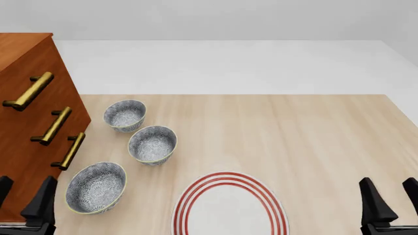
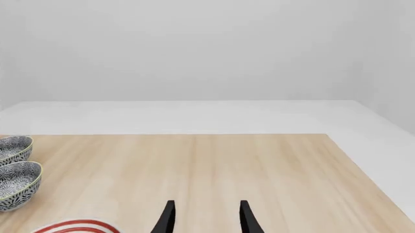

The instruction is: Pick up the bowl and put it in the middle on the plate.

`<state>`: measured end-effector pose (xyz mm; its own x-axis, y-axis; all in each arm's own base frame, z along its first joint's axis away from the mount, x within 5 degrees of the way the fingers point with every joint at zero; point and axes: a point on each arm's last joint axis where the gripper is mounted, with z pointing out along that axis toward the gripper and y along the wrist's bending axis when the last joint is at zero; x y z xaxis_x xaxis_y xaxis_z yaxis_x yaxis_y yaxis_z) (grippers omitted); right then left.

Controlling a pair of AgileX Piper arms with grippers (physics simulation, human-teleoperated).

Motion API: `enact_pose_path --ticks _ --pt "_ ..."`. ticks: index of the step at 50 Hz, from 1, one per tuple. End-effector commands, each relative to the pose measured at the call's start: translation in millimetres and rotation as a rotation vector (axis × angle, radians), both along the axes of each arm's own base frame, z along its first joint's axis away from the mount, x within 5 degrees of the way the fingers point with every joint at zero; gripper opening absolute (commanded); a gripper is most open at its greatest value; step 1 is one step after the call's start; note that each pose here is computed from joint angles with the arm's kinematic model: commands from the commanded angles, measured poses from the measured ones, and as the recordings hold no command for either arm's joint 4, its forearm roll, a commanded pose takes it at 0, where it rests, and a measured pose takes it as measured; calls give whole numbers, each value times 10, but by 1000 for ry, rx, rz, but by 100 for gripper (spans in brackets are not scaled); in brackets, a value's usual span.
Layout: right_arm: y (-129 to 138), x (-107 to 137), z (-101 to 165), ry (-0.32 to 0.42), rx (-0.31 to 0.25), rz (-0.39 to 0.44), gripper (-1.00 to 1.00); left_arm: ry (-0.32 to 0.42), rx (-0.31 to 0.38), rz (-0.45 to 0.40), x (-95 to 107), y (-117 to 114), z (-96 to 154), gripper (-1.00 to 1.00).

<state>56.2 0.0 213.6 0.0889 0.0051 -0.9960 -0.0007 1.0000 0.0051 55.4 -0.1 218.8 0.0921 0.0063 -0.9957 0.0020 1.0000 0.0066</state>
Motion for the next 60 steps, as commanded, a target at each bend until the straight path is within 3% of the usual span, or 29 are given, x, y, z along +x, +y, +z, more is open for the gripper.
enact_pose_path --ticks 1,3,10,17,24,33,41,44,46,48,49,50,51,52,54,55,60 --pt "3 2 6 -2 17 6 100 12 -10 15 33 9 -33 100" --pt "2 0 8 -5 30 7 100 -1 -16 -18 -3 -9 29 100" --pt "10 -3 21 -14 30 20 100 5 -56 -4 13 1 170 100" --pt "13 -3 17 -17 30 27 100 4 -100 -73 -214 -21 695 100" --pt "18 -2 8 -9 24 35 100 6 -80 -131 -237 -39 1075 100" --pt "20 -2 6 -7 24 38 100 88 -31 -241 -44 -124 1378 100" --pt "20 1 -17 19 -2 35 100 123 57 -306 106 -210 1458 100" --pt "24 1 -14 15 4 42 100 138 33 -296 165 -221 1481 100" --pt "24 0 -11 12 5 44 100 160 67 -310 249 -259 1442 100" --pt "25 0 -11 12 2 45 100 188 59 -331 329 -305 1410 100" --pt "25 1 -14 16 -5 43 100 199 107 -307 370 -295 1373 100" --pt "24 1 -18 20 -14 41 100 194 110 -329 388 -323 1363 100" --pt "27 1 -15 16 -9 47 100 261 80 -304 514 -337 1298 100" --pt "28 0 -14 15 -12 49 100 285 40 -337 569 -398 1288 100" --pt "28 0 -13 14 -14 49 100 242 124 -368 564 -433 1297 100" --pt "27 0 -10 11 -10 47 100 271 151 -383 639 -480 1237 100" --pt "31 0 -9 9 -11 54 100 307 154 -391 808 -560 1202 100"
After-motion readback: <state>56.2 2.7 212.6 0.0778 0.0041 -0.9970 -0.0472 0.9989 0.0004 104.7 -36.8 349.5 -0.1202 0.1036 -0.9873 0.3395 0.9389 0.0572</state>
